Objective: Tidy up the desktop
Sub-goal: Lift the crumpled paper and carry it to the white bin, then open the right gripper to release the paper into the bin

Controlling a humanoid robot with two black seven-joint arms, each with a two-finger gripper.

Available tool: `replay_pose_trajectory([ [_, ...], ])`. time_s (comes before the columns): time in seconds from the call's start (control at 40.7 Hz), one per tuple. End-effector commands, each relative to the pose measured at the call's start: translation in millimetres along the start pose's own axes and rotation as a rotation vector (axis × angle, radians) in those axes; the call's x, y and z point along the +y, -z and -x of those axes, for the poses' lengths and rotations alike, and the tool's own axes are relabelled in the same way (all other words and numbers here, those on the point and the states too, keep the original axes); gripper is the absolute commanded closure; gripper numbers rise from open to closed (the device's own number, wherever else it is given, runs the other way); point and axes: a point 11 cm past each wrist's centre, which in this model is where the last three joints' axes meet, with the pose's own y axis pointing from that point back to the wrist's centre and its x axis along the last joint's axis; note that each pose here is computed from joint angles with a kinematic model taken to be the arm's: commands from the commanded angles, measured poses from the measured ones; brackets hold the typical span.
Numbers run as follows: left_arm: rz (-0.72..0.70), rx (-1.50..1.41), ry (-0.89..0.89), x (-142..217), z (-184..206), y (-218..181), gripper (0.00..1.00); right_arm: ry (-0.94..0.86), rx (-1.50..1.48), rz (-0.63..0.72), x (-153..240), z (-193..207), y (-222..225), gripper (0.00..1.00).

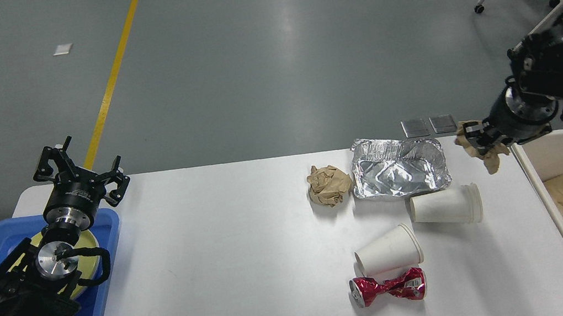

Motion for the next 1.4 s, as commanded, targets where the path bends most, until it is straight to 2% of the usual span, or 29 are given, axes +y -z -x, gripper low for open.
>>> replay_pose_trajectory([
  [0.0,0.0,0.0,0.0,0,0,0,0.02,-0.112,-0.108,0.114,-40,1,-60,1.0],
  [0.123,0.0,0.0,0.0,0,0,0,0.02,-0.312,-0.25,0.242,-67,8,-127,1.0],
  [0.197,0.0,0.0,0.0,0,0,0,0.02,-0.379,-0.323,0.294,-75,20,-151,1.0],
  [0.32,0.0,0.0,0.0,0,0,0,0.02,-0.433,-0.393,0.383,-97,56,-172,1.0],
  [0.393,0.0,0.0,0.0,0,0,0,0.02,-0.496,-0.423,0.412,-97,60,-179,1.0],
  [0.418,0.0,0.0,0.0,0,0,0,0.02,-0.5,-0.424,0.413,-97,60,-180,0.88],
  [0.443,0.0,0.0,0.0,0,0,0,0.02,-0.494,-0.427,0.411,-98,61,-179,0.47],
  [0.467,0.0,0.0,0.0,0,0,0,0.02,-0.491,-0.426,0.411,-99,62,-180,0.0],
  [0.885,0.0,0.0,0.0,0,0,0,0.02,-0.475,-0.413,0.415,-103,69,-180,0.0],
  [1.377,0.0,0.0,0.0,0,0,0,0.02,-0.536,-0.426,0.373,-86,35,-166,0.0],
])
